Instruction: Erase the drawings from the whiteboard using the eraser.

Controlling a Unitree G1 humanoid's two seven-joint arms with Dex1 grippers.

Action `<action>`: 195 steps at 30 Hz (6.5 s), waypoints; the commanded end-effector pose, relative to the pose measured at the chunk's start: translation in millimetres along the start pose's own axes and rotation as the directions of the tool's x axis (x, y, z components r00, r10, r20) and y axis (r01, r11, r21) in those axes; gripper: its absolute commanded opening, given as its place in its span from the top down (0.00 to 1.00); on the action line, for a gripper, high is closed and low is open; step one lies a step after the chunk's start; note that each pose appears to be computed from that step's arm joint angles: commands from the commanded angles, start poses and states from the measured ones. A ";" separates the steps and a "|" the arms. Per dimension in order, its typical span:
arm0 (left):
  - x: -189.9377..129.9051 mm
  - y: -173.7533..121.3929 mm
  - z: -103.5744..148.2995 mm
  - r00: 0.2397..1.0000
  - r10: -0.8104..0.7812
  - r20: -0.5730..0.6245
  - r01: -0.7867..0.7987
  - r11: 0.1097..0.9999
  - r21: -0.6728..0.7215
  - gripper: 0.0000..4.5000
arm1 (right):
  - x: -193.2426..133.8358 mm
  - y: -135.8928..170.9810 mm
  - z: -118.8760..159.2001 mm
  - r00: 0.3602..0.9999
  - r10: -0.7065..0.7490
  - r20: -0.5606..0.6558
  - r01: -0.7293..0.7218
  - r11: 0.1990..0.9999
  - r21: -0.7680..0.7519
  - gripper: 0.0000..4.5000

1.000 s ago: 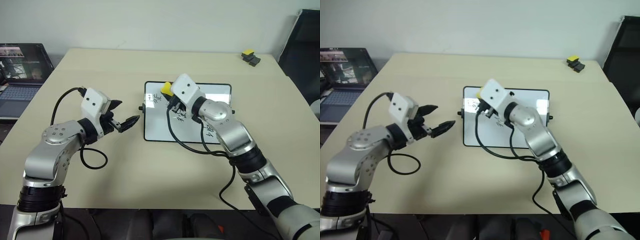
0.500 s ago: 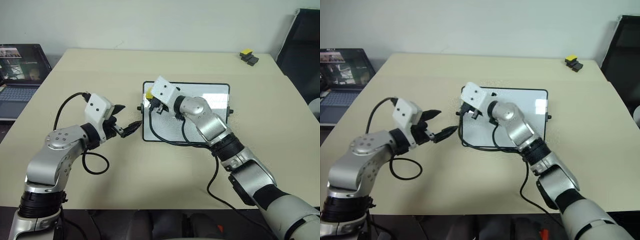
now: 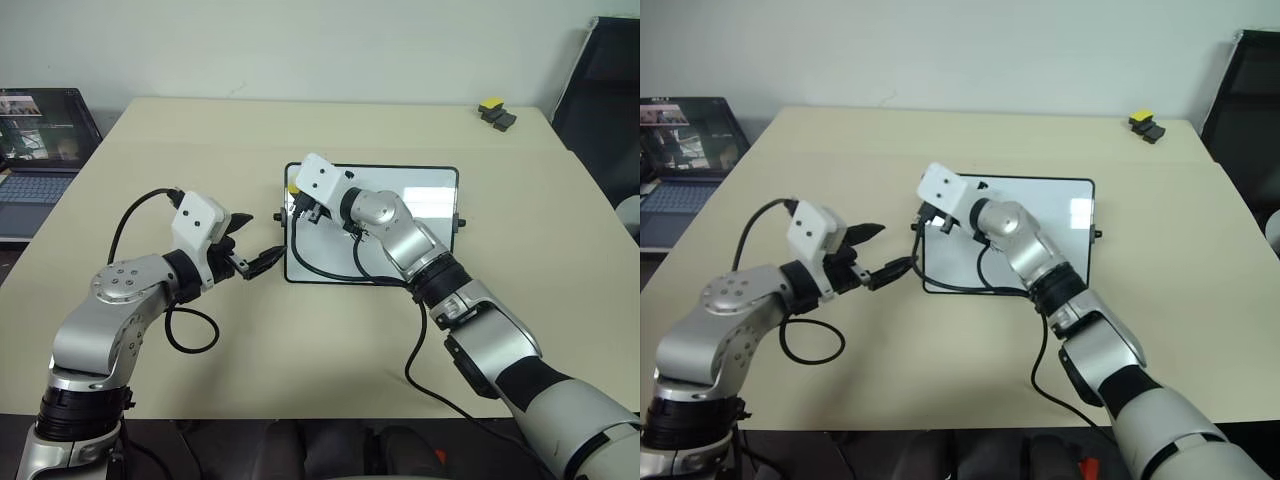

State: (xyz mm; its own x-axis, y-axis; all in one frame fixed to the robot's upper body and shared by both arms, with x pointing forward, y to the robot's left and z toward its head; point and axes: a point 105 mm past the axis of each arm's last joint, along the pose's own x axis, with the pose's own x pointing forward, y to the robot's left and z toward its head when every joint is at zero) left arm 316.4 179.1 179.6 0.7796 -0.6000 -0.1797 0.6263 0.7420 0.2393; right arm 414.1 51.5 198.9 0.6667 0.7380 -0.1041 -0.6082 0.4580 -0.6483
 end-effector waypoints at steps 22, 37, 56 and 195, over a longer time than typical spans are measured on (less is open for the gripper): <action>-3.8 -5.6 14.8 0.999 -0.005 0.050 0.003 0.999 0.039 0.00 | -0.4 -24.7 -24.0 0.994 -0.022 -0.107 0.024 0.999 0.023 0.70; -4.8 -8.8 13.5 0.999 -0.008 0.050 0.006 0.999 0.038 0.00 | -11.1 23.6 -79.8 0.947 0.187 -0.261 -0.177 0.982 0.059 0.70; -2.4 -8.0 11.9 0.998 -0.007 0.054 0.006 1.000 0.026 0.00 | -11.5 -9.7 4.4 0.997 0.075 -0.017 -0.074 0.997 0.036 0.70; -0.4 -12.8 22.0 0.987 -0.160 0.013 0.159 0.985 0.066 0.00 | -152.8 -32.4 -15.0 0.968 -0.240 -0.075 0.251 0.919 0.304 0.70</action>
State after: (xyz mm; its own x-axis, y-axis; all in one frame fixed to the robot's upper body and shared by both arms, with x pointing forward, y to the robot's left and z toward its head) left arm 309.3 167.9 187.5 0.6724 -0.7053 -0.2246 0.7398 0.6299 0.2365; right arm 344.0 -87.4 215.3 0.8374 0.5448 -0.0435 -0.5191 0.7679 -0.3752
